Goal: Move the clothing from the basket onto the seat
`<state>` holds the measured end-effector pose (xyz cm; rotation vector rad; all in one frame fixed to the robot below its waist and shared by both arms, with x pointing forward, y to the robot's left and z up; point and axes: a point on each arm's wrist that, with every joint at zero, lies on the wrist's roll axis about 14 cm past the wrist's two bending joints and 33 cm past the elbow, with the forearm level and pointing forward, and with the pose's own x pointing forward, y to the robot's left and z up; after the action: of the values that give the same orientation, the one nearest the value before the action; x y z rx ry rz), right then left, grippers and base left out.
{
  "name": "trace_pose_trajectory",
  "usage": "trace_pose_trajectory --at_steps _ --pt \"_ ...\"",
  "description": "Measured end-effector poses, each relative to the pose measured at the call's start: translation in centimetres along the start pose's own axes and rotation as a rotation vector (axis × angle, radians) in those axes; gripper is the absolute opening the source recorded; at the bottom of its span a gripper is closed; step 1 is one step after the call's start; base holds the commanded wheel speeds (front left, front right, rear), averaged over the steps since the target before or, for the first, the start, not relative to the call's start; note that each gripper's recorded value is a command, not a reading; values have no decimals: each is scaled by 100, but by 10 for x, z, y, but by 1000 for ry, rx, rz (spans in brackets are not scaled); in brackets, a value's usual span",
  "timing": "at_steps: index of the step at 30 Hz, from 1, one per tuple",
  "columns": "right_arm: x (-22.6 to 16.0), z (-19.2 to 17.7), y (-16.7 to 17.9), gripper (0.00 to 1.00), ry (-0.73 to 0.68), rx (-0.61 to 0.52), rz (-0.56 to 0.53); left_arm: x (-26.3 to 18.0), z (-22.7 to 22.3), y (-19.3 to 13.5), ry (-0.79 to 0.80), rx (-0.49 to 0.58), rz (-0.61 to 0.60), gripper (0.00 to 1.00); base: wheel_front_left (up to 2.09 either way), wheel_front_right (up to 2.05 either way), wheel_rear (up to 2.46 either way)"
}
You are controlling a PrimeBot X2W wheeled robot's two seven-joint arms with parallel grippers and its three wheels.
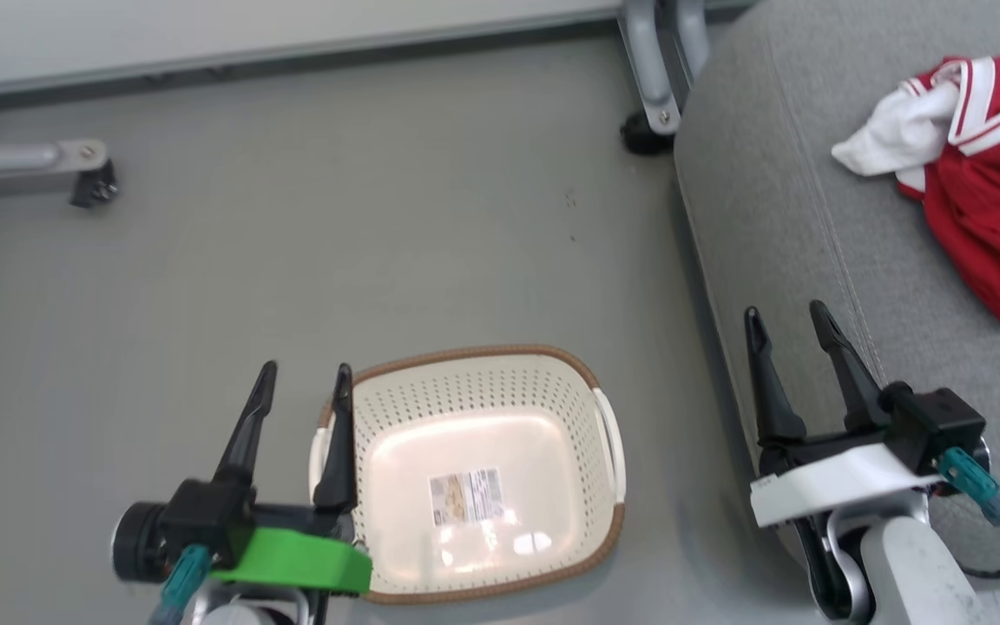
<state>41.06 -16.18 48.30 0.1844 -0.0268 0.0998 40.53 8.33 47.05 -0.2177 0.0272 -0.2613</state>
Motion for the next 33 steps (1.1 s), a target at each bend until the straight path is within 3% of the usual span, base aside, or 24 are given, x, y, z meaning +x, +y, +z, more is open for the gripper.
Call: trace_pose_trajectory --at_steps 9,16,33 --pt "-28 35 29 100 -94 -45 81 -57 57 29 -158 29 160 100 0 0 0" --pt "-41 50 44 100 -138 -56 122 -77 68 23 -192 62 160 100 0 0 0" --pt "-52 55 44 100 -153 -82 119 -76 68 15 -193 65 132 100 0 0 0"
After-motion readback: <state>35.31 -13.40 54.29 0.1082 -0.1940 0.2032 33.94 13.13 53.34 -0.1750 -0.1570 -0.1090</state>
